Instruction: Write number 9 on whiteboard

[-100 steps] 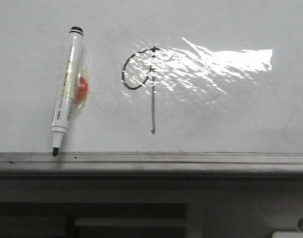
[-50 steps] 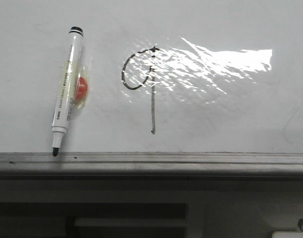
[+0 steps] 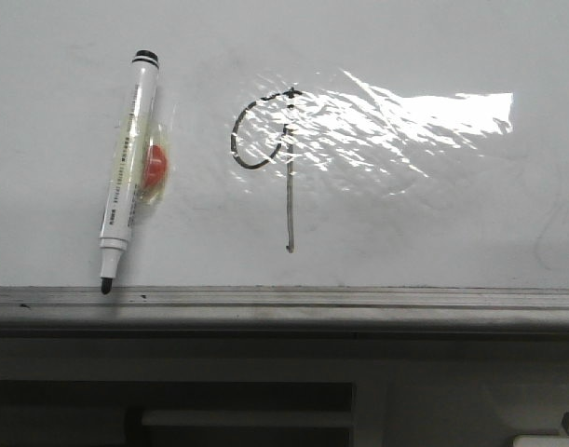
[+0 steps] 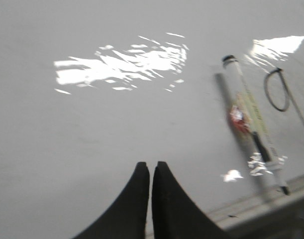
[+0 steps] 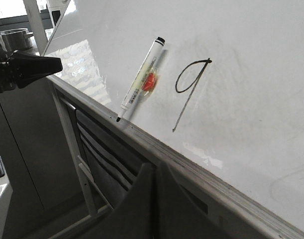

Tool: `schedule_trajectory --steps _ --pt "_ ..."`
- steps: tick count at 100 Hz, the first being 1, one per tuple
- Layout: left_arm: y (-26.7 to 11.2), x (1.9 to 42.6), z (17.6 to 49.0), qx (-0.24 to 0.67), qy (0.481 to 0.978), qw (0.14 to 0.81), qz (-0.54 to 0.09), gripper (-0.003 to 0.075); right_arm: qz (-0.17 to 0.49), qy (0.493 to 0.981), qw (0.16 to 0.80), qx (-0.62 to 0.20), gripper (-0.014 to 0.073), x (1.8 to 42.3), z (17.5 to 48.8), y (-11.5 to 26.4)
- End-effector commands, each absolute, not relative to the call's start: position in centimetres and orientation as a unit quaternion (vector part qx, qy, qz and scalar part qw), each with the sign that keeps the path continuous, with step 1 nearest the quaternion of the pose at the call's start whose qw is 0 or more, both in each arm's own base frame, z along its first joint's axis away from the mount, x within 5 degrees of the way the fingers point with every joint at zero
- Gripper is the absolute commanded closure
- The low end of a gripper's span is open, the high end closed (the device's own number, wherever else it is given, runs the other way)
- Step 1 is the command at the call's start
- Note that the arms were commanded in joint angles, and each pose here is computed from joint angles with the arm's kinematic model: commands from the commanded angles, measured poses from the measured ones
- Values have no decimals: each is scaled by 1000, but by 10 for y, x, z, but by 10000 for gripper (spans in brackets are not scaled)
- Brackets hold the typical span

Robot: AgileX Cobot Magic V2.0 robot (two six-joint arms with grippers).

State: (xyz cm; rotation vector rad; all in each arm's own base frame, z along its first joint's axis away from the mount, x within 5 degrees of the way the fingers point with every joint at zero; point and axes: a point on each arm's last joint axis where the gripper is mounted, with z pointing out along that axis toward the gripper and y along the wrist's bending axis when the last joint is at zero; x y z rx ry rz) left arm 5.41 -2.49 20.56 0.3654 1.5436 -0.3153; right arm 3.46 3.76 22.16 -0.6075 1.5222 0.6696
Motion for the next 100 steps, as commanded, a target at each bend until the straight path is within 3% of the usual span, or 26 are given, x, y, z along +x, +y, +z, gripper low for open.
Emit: schedule_trajectory --steps 1,13,45,72,100 --pt "-20 55 206 140 673 719 -103 741 300 628 671 -254 659 33 237 35" --pt "-13 54 208 99 668 735 -67 741 300 628 671 -254 659 33 237 35" --pt "-2 55 198 19 712 702 -8 741 300 628 671 -254 659 33 237 35" --pt "0 53 180 -30 777 628 -32 741 300 628 671 -254 659 33 237 35" --pt "0 53 180 -30 776 629 -32 741 300 628 671 -254 659 33 237 35"
